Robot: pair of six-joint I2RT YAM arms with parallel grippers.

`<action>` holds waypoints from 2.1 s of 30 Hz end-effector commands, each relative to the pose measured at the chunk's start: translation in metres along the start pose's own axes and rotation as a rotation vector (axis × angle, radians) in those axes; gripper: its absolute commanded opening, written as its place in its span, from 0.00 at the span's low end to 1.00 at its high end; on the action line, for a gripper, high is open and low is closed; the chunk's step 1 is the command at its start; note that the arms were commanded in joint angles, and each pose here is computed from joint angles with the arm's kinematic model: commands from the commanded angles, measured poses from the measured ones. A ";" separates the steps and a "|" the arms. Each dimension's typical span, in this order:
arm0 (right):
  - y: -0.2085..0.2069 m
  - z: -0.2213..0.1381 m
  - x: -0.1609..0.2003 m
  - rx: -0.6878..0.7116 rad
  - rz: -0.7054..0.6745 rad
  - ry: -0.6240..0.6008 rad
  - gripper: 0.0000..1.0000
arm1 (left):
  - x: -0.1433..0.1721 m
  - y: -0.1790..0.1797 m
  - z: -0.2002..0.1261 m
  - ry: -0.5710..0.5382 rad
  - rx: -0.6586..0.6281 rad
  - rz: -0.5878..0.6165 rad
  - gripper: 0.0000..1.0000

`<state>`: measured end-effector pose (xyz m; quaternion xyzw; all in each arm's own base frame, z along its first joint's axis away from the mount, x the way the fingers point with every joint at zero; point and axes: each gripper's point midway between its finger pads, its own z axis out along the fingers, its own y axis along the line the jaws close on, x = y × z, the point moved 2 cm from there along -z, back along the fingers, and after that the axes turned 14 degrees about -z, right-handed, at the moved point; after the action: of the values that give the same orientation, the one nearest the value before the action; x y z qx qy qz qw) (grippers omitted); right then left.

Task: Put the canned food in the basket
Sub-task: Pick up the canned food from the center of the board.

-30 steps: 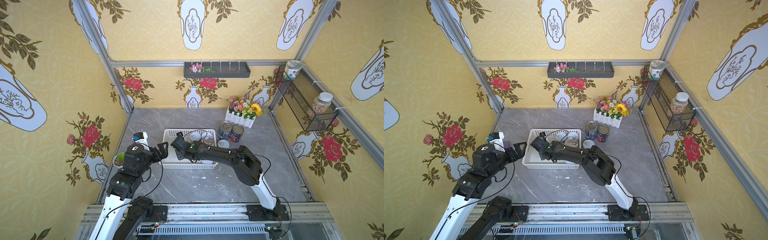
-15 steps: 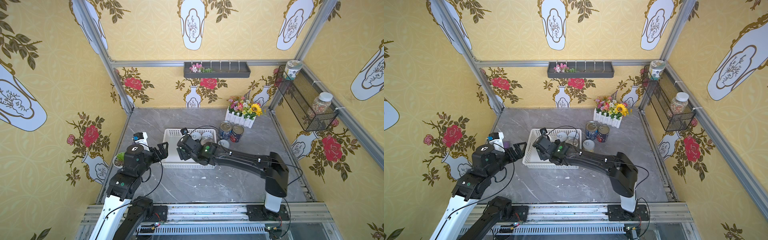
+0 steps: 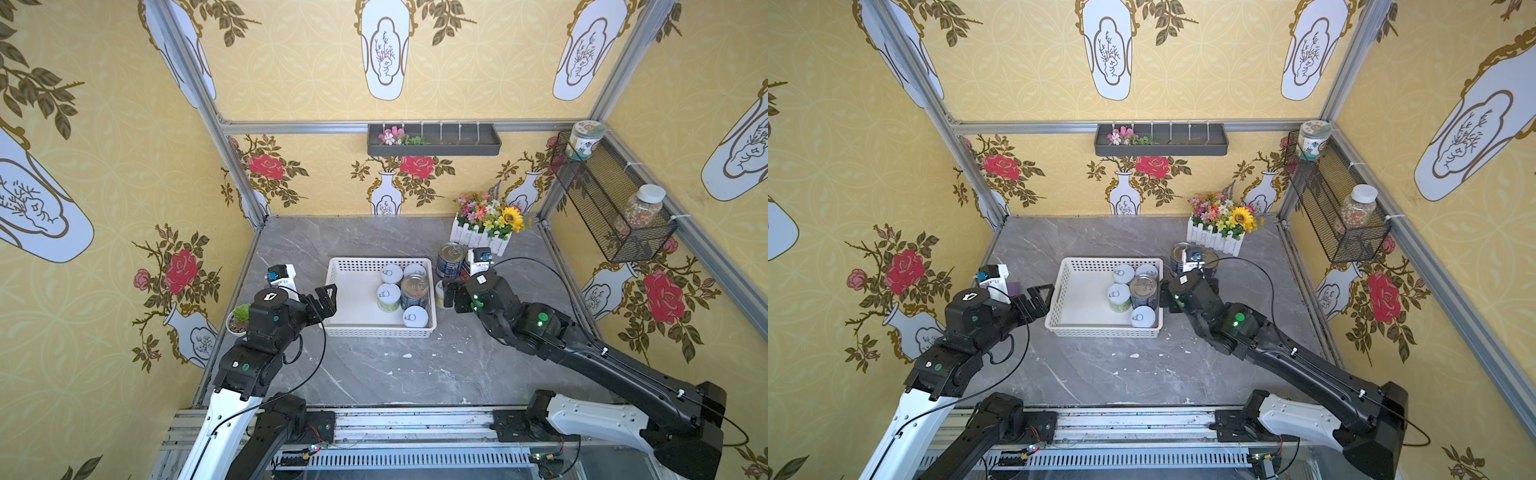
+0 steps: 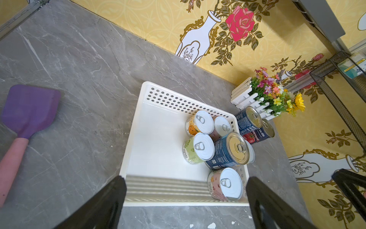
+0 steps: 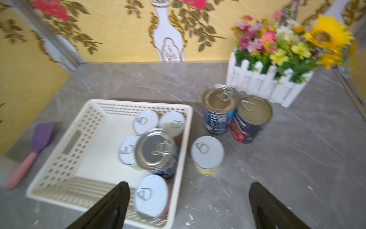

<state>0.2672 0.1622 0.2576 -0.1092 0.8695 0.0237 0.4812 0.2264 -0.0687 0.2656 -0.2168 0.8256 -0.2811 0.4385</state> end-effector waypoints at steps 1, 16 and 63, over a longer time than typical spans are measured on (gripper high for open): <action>-0.013 0.026 0.022 -0.057 0.115 0.130 0.97 | 0.000 0.000 0.000 -0.001 0.000 0.009 1.00; -0.019 0.113 0.067 0.013 0.066 0.418 0.97 | -0.001 0.002 -0.001 -0.011 -0.006 0.006 1.00; -0.001 0.177 0.099 -0.032 0.017 0.554 0.85 | 0.000 0.002 0.000 -0.005 -0.006 0.004 1.00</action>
<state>0.3624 0.1739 0.0795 -0.1109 0.9685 0.0244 0.2217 0.2266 -0.0676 0.2655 -0.2188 0.8252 -0.2785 0.4400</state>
